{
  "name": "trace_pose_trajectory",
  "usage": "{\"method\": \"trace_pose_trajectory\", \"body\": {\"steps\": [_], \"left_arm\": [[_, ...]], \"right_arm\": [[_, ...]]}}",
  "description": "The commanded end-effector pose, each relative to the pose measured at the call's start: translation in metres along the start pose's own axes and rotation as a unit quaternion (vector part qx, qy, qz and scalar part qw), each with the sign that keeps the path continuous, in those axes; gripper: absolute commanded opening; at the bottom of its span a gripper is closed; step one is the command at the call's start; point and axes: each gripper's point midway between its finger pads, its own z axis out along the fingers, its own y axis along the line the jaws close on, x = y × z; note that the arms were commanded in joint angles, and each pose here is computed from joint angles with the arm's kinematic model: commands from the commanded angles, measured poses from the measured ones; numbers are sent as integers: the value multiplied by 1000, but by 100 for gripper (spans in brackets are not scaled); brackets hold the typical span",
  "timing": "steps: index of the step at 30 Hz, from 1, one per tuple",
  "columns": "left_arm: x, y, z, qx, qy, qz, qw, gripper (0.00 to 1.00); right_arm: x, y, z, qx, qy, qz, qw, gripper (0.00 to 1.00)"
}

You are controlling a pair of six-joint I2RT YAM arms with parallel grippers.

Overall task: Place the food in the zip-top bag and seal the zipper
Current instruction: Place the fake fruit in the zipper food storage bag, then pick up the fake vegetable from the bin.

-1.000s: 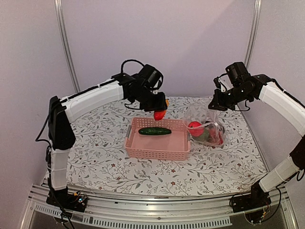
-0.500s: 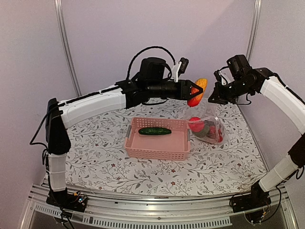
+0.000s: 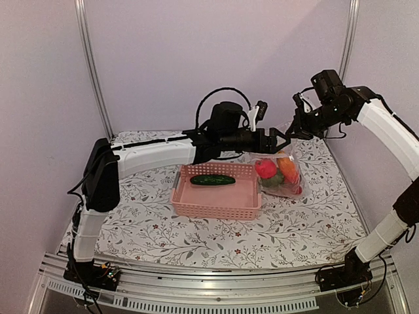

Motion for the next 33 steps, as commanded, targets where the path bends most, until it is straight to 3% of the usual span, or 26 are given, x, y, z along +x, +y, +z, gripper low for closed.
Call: {"method": "trace_pose_trajectory", "body": {"steps": [1,7,12,18,22,27,33], "left_arm": [[-46,-22,-21,4,-56,19,998,100],[-100,-61,-72,-4,-116,72,991,100],[-107,-29,-115,-99,-127,60,985,100],[-47,51,-156,-211,-15,42,976,99],[4,94,-176,-250,92,56,962,92],[57,148,-186,-293,245,72,921,70],[95,197,-180,-339,319,94,880,70]], "right_arm": [[-7,3,-4,-10,-10,-2,1000,0],[-5,-2,0,-7,-12,4,1000,0],[-4,-5,1,-4,-15,4,1000,0],[1,-7,3,-5,-12,7,1000,0],[2,-8,3,-3,-11,5,1000,0],[5,-9,5,-4,-6,2,1000,0],[6,-7,5,-8,-2,3,1000,0]]}}
